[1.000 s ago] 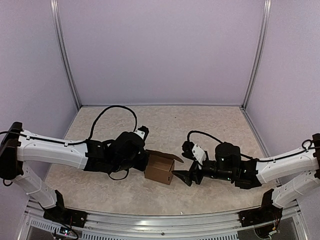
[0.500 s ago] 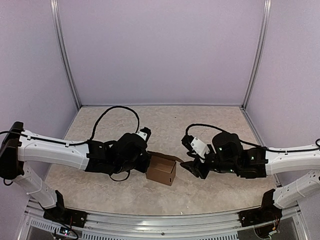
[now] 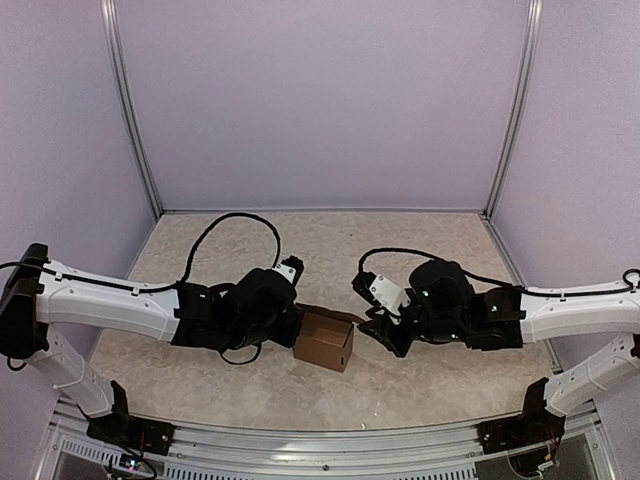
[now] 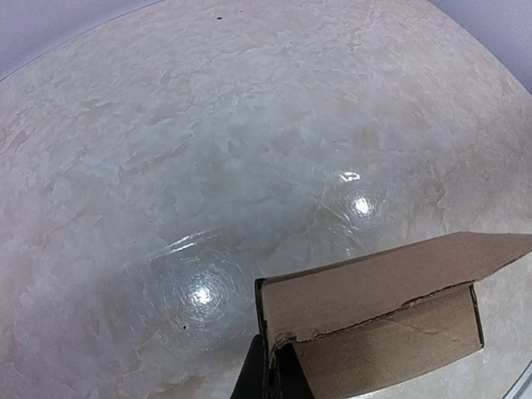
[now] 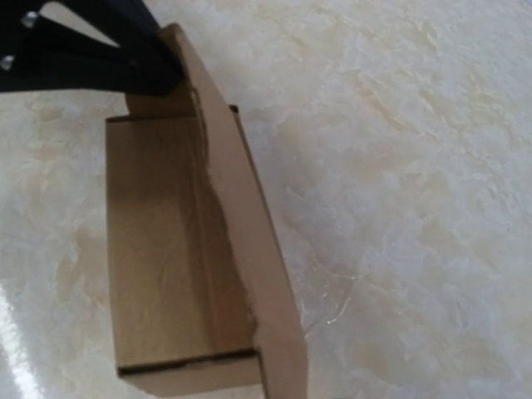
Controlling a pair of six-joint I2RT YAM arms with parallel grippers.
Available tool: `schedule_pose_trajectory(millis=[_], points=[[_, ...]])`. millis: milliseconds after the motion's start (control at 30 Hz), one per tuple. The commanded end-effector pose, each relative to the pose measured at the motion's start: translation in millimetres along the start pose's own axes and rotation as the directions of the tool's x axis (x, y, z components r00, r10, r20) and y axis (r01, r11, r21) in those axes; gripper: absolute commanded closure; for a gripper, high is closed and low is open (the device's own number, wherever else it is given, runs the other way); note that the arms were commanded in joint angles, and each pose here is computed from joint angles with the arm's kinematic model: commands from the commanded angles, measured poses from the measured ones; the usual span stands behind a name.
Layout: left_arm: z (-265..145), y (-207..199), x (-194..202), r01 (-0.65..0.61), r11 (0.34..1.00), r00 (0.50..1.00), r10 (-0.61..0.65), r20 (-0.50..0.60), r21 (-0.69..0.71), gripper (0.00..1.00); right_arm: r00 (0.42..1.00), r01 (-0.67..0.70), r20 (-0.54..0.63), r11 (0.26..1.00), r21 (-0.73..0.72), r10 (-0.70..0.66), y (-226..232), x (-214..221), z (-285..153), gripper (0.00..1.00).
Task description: Fold the paper box
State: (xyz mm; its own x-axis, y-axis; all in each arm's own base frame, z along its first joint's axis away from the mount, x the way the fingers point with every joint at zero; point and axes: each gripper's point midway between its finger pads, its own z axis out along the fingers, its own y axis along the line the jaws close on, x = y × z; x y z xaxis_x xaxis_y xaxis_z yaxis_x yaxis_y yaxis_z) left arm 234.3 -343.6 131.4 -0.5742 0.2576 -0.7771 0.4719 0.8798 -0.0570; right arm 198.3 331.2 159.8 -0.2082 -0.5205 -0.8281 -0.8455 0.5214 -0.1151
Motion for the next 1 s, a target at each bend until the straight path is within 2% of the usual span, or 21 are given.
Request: schedule_pose_trajectory(millis=[0, 233, 667, 967], points=[[7.1, 6.9, 57.5, -0.088, 0.996, 0.979, 0.083, -0.186, -0.019, 1.00, 1.000, 0.005, -0.025, 1.000, 0.015, -0.004, -2.9, -1.5, 6.9, 0.73], [5.8, 7.0, 57.8, -0.084, 0.996, 0.980, 0.079, -0.184, -0.021, 1.00, 0.999, 0.006, -0.035, 1.000, 0.020, -0.005, -3.0, -1.9, 13.6, 0.99], [4.1, 1.4, 50.7, -0.045, 0.998, 0.983, 0.038, -0.178, -0.034, 1.00, 0.995, -0.103, 0.013, 0.993, 0.056, 0.102, 2.6, -13.5, 17.2, 1.00], [3.0, -2.2, 46.2, -0.040, 0.997, 0.983, 0.026, -0.179, -0.072, 1.00, 0.946, -0.318, 0.082, 0.945, 0.077, 0.312, 0.8, -26.2, 18.6, 1.00]])
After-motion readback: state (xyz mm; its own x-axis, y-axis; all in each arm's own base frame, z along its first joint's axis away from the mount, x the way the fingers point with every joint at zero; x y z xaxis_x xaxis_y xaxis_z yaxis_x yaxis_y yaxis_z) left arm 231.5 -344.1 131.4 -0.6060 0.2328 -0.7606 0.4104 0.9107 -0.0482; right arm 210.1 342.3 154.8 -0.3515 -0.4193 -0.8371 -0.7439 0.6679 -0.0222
